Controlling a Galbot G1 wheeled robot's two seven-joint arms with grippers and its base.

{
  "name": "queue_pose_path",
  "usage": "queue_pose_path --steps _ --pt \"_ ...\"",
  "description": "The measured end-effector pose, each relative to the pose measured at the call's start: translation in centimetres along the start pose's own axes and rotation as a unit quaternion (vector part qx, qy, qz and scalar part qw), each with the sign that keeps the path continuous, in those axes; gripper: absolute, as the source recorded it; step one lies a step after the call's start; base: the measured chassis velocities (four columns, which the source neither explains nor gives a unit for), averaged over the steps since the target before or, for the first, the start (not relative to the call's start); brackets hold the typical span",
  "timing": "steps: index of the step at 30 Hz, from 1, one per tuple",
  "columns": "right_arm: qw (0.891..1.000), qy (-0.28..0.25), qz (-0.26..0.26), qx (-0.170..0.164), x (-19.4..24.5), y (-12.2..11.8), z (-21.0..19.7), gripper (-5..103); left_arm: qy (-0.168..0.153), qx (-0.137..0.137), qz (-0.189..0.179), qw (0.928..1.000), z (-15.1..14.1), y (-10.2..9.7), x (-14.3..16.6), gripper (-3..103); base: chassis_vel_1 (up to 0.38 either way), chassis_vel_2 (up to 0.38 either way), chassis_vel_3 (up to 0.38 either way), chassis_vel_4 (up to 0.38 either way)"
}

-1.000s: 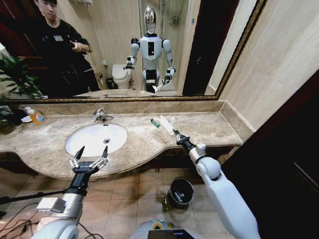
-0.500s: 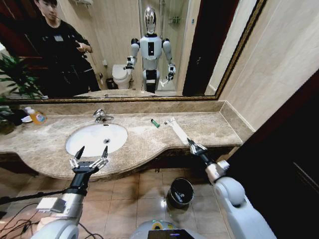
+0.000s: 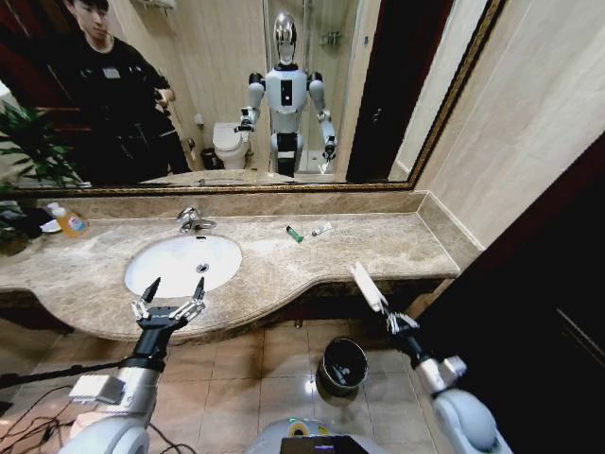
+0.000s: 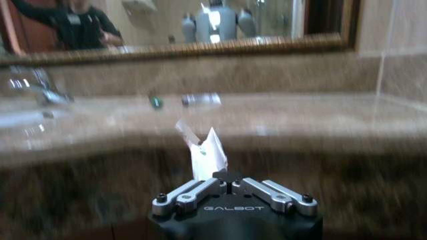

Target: Pick up the trash from the sink and place it in the trash bin.

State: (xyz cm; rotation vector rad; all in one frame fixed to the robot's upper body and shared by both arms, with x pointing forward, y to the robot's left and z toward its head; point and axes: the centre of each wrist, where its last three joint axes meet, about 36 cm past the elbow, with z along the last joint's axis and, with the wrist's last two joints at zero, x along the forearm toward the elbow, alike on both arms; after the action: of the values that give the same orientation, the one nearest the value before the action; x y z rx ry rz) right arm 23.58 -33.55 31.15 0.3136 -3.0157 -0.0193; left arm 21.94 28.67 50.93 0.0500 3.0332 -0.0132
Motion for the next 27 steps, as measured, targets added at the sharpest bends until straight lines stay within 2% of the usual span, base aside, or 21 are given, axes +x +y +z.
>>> queue_pose_path --steps 2,4,6,9,13,14,18,21,22,25,27 --pt "0.999 0.032 0.021 -0.001 -0.2 0.1 3.2 0 0.000 0.000 0.000 1.0000 0.0 0.0 0.0 100 0.000 0.000 0.000 0.000" --pt "0.999 0.039 0.026 -0.001 -0.4 0.1 3.9 0 0.000 0.000 0.000 1.0000 0.0 0.0 0.0 100 0.000 0.000 0.000 0.000" --pt "0.997 0.060 0.044 -0.006 -1.3 0.0 6.8 0 0.000 0.000 0.000 1.0000 0.0 0.0 0.0 100 0.000 0.000 0.000 0.000" --pt "0.996 0.074 0.050 -0.012 -1.7 0.0 8.3 0 0.000 0.000 0.000 1.0000 0.0 0.0 0.0 100 0.000 0.000 0.000 0.000" --pt "0.990 0.128 0.062 -0.016 -2.2 0.1 13.7 0 0.000 0.000 0.000 1.0000 0.0 0.0 0.0 100 0.000 0.000 0.000 0.000" --pt "0.990 0.128 0.062 -0.016 -2.2 0.1 13.7 0 0.000 0.000 0.000 1.0000 0.0 0.0 0.0 100 0.000 0.000 0.000 0.000" --pt "0.983 0.165 0.069 -0.035 -2.5 0.2 16.9 0 0.000 0.000 0.000 1.0000 0.0 0.0 0.0 100 0.000 0.000 0.000 0.000" --pt "0.972 0.213 0.084 -0.048 -2.2 0.4 20.5 0 0.000 0.000 0.000 1.0000 0.0 0.0 0.0 100 0.000 0.000 0.000 0.000" --pt "0.972 0.213 0.084 -0.048 -2.2 0.4 20.5 0 0.000 0.000 0.000 1.0000 0.0 0.0 0.0 100 0.000 0.000 0.000 0.000" --pt "0.962 0.251 0.092 -0.054 -1.6 0.5 22.8 0 0.000 0.000 0.000 1.0000 0.0 0.0 0.0 100 0.000 0.000 0.000 0.000" --pt "0.959 0.260 0.095 -0.058 -1.7 0.7 23.4 0 0.000 0.000 0.000 1.0000 0.0 0.0 0.0 100 0.000 0.000 0.000 0.000"
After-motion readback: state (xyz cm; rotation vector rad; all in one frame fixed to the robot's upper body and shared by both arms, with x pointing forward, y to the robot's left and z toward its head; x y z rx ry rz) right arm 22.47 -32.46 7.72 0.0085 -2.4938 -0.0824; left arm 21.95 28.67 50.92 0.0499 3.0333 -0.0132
